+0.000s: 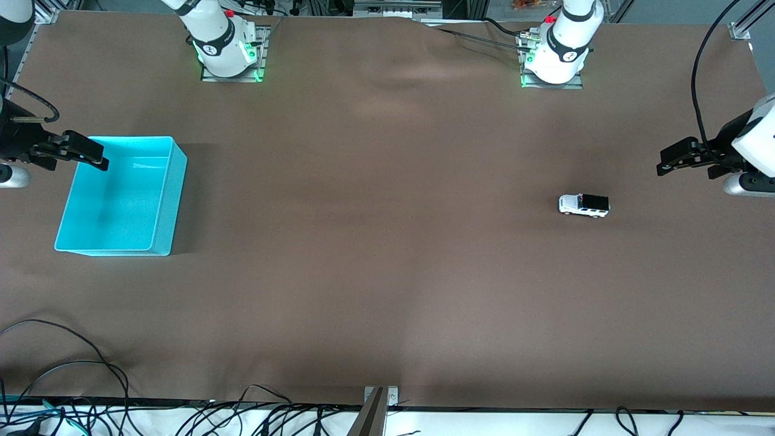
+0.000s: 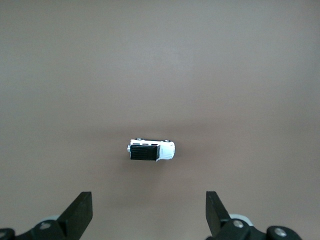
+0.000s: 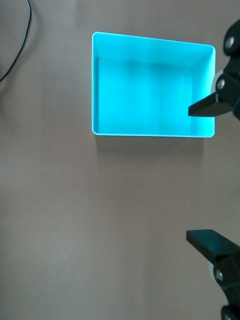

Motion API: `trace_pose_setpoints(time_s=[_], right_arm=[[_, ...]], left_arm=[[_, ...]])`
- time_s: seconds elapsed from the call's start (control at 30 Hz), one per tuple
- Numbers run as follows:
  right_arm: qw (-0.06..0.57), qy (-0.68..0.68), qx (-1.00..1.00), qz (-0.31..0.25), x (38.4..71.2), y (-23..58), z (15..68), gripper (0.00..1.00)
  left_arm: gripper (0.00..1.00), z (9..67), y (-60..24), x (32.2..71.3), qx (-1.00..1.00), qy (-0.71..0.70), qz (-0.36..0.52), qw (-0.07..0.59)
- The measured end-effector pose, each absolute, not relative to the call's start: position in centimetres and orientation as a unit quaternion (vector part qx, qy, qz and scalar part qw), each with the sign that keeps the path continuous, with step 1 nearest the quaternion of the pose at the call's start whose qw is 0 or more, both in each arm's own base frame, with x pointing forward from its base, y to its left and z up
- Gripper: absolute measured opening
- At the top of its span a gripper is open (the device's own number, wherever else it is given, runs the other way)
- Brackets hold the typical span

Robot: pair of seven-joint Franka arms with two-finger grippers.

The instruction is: Wind and store white jeep toy

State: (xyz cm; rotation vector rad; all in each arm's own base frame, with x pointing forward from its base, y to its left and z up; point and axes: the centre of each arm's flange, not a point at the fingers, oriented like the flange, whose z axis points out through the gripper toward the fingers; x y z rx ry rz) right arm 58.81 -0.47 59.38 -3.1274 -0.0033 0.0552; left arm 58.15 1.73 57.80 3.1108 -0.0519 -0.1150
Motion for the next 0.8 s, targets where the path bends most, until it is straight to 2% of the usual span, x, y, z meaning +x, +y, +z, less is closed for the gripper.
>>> trace_pose_setpoints(time_s=[0.43,0.8], right_arm=[[0.007,0.000,-1.000,0.018,58.8,-0.5,59.4,1.00],[0.007,0.000,-1.000,0.018,58.8,-0.5,59.4,1.00]], left_arm=[[1.00,57.2,1.9,57.9,0.998,0.019,-0.050,0.013],[1.00,54.8,1.0,57.7,0.972,0.223,-0.080,-0.004]])
